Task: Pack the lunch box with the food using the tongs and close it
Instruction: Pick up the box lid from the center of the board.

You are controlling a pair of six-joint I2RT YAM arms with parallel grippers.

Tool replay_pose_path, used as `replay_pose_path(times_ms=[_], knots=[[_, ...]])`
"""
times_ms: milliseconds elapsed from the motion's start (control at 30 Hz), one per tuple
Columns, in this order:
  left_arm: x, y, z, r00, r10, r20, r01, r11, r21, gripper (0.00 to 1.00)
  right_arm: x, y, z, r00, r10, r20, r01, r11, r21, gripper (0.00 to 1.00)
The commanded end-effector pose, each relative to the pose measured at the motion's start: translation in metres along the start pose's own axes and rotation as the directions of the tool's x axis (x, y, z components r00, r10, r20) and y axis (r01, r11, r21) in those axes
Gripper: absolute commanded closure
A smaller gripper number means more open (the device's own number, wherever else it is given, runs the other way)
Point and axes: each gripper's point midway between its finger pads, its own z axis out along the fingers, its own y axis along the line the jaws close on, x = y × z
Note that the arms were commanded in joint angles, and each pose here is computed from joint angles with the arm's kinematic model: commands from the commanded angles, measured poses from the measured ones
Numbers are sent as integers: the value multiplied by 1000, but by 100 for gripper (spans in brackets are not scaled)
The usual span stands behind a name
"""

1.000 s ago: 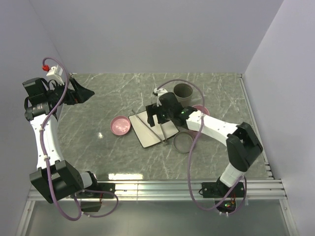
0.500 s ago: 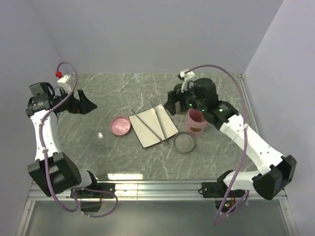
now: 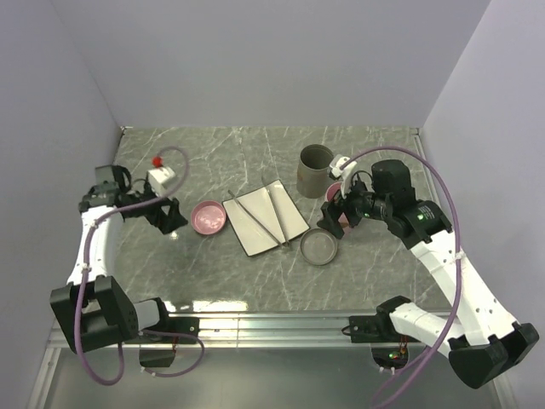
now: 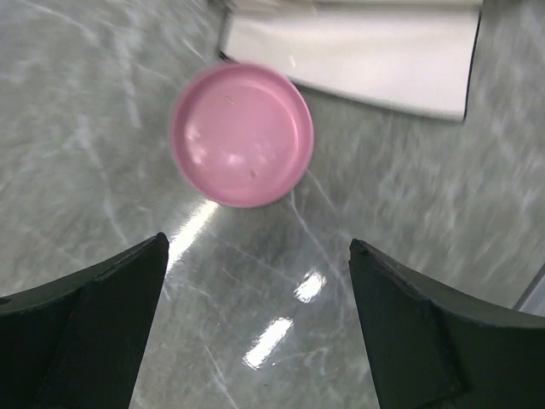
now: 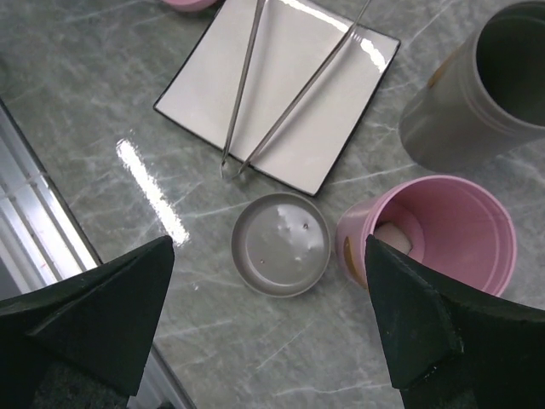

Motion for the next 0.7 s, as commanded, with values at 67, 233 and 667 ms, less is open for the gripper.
replay_pose_path(times_ms=[67,233,667], knots=[[51,-1,25,894,428,-130,-419,903,96,11,9,9,-3,1000,10,-25,-11,999,-49,0],[65,0,50,845,511,-159,-478,854,204,24,5,9,-7,998,61,-11,-61,998,-34,0],[91,2,96,707,642,-296,-566,765,309,30,1,-4,-13,990,139,6,-139,990,20,0]])
